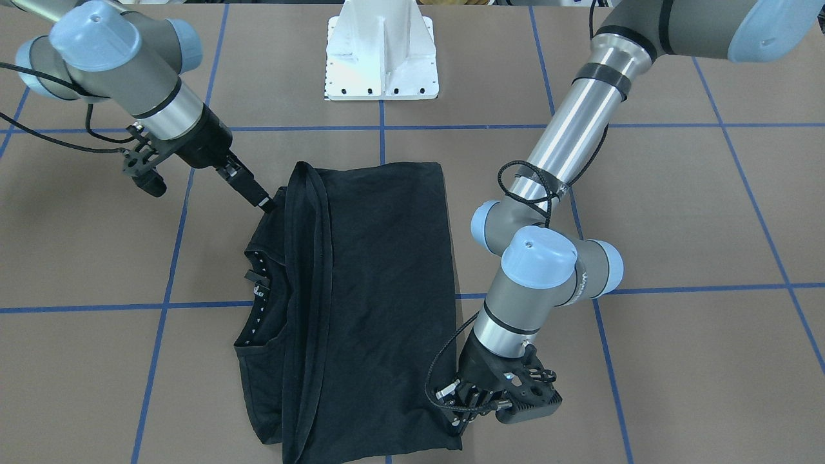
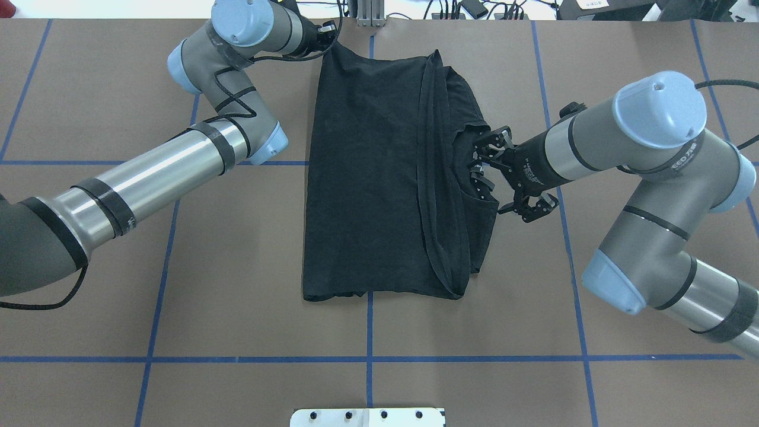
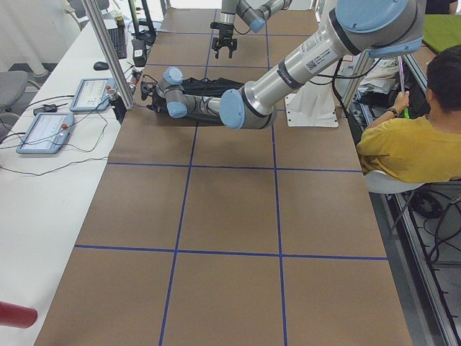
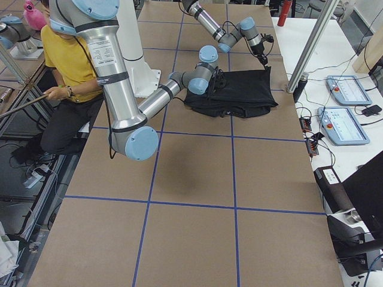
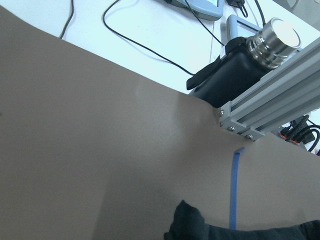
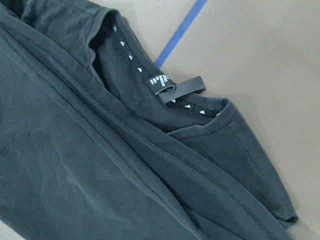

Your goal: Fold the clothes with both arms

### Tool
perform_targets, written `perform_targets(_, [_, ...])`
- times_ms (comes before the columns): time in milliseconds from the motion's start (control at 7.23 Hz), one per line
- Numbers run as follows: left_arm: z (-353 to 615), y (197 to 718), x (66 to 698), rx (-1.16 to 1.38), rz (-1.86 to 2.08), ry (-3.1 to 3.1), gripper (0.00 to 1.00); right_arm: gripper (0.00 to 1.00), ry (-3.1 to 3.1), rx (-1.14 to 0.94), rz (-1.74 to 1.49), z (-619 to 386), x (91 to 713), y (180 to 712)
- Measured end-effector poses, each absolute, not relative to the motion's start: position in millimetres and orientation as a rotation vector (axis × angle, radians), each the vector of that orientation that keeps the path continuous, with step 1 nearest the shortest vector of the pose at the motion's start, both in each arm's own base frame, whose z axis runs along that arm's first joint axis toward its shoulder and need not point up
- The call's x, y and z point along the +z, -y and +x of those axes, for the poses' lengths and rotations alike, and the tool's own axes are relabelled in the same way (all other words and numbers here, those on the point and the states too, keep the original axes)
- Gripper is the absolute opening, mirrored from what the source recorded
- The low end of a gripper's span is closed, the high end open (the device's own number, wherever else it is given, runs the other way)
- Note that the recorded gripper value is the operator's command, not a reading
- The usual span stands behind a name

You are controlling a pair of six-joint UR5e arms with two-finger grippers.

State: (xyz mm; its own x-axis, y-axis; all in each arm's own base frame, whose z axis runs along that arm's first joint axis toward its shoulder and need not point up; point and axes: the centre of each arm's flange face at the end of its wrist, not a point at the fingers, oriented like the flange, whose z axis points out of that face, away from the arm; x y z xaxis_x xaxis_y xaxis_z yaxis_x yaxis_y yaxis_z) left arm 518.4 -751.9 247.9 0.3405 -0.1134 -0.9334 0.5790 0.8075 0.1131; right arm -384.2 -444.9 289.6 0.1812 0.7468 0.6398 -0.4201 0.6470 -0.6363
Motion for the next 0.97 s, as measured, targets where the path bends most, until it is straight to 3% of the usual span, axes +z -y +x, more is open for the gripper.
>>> perform_targets(138, [512.7, 756.8, 240.3, -0.467, 0.489, -1.15, 0.92, 0.99, 1.082, 0.829, -0.332, -403.7, 291.9, 432.5])
perform_targets(415, [497.2, 753.2, 228.4, -0.449, 0.498, -1.179, 0.91, 0.72, 0.999, 0.713, -0.284, -445.6, 277.3, 406.1])
perform_targets(968, [431.9, 655.1, 289.9, -0.353, 0.365, -1.22, 0.91, 0.43, 0.81, 0.214, 0.022, -510.8, 260.2, 353.2])
